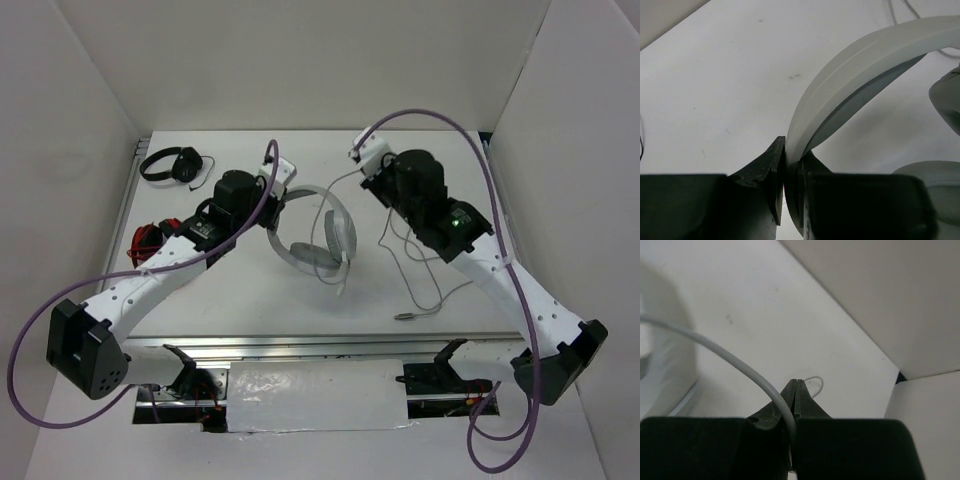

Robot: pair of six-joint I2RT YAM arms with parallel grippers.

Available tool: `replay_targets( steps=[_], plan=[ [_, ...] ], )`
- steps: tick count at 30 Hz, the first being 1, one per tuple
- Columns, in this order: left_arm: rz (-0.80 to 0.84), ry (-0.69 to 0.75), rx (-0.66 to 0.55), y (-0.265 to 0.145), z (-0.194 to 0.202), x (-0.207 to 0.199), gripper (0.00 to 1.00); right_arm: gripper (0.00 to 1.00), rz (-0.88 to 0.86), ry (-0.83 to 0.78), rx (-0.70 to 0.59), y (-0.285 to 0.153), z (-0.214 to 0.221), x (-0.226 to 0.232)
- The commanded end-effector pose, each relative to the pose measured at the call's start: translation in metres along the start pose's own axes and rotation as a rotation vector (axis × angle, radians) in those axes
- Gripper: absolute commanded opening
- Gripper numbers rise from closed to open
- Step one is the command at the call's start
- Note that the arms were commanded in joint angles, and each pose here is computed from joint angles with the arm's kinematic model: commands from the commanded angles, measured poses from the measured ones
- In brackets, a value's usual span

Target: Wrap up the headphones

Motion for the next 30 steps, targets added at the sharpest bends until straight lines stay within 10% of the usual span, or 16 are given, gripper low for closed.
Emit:
replay_targets(
  steps=[1,17,30],
  plan=[
    [0.147,0.105,-0.122,-0.013,-0.022,-0.035,0.00,0.00,0.171,0.077,-0.204,-0.006,-0.052,-0.069],
    [0.460,0.175,-0.259,-0.064,-0.047,-0.103,0.00,0.00,-0.005,0.296,-0.144,0.081,0.009,-0.074],
    [0.345,-0.241,-0.433,-0.092,-0.133,-0.082,0.00,0.06,-0.403,0.584,-0.352,0.093,0.036,0.055]
  ],
)
Point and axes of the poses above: each gripper's point midway between its finger pads, its own y axis out along the fingers, its own x axis along the line the jaws close on, z = x × y, the point moved 3 cm from there along -y, back along the fingers, and after that the axes turned 1 degree about -y, right-handed, at the moved point
